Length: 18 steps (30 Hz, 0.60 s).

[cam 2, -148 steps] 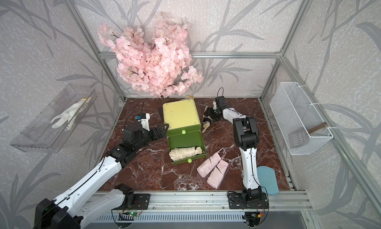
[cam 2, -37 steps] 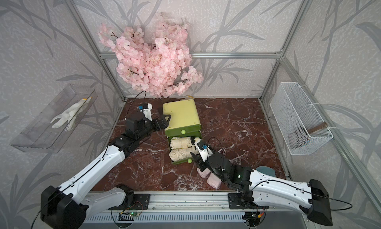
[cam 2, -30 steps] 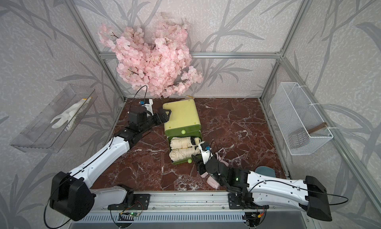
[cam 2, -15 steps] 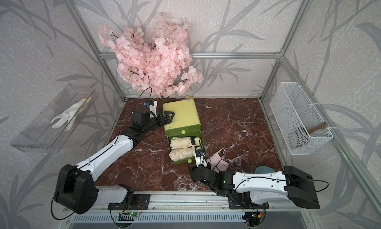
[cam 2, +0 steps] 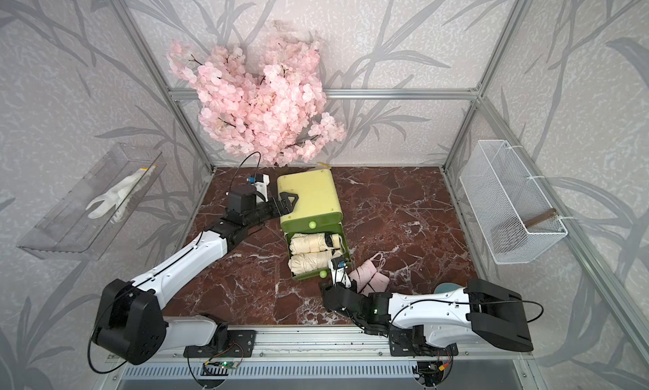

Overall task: Place the umbrella in the drawer by color
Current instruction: Close the drawer in the storage box.

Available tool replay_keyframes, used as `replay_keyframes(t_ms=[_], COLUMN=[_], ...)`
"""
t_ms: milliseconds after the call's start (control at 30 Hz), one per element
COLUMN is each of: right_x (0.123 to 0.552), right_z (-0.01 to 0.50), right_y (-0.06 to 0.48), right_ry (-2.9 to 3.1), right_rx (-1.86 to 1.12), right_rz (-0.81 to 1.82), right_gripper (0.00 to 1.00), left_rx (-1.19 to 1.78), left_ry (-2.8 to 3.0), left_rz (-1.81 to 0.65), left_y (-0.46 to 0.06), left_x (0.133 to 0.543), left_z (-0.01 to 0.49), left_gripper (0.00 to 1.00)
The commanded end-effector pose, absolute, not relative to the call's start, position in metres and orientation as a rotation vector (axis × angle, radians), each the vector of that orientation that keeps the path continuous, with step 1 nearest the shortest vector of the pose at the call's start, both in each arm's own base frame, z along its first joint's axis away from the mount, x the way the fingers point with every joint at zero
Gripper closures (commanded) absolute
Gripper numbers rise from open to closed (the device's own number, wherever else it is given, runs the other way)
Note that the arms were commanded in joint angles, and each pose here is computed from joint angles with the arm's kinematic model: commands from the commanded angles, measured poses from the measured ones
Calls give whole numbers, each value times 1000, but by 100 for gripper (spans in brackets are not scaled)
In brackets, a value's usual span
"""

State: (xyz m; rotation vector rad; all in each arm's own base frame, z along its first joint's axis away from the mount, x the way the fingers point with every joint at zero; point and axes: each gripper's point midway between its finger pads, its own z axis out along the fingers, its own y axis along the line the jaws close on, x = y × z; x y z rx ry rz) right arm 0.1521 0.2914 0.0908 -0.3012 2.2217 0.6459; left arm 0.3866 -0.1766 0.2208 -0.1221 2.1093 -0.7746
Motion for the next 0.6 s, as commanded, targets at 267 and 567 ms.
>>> replay_keyframes(t_ms=[267, 567], right_x=[160, 158], right_z=[98, 87], right_y=[291, 314], right_ry=[2149, 2170], right_rx=[-421, -418], right_rz=[513, 578], right_gripper=[48, 48], left_rx=[-79, -58], left_ry=[2139, 2138], left_rz=[-778, -776], left_y=[-181, -181], left_x=[376, 373], left_z=[213, 215], left_gripper=[0, 0])
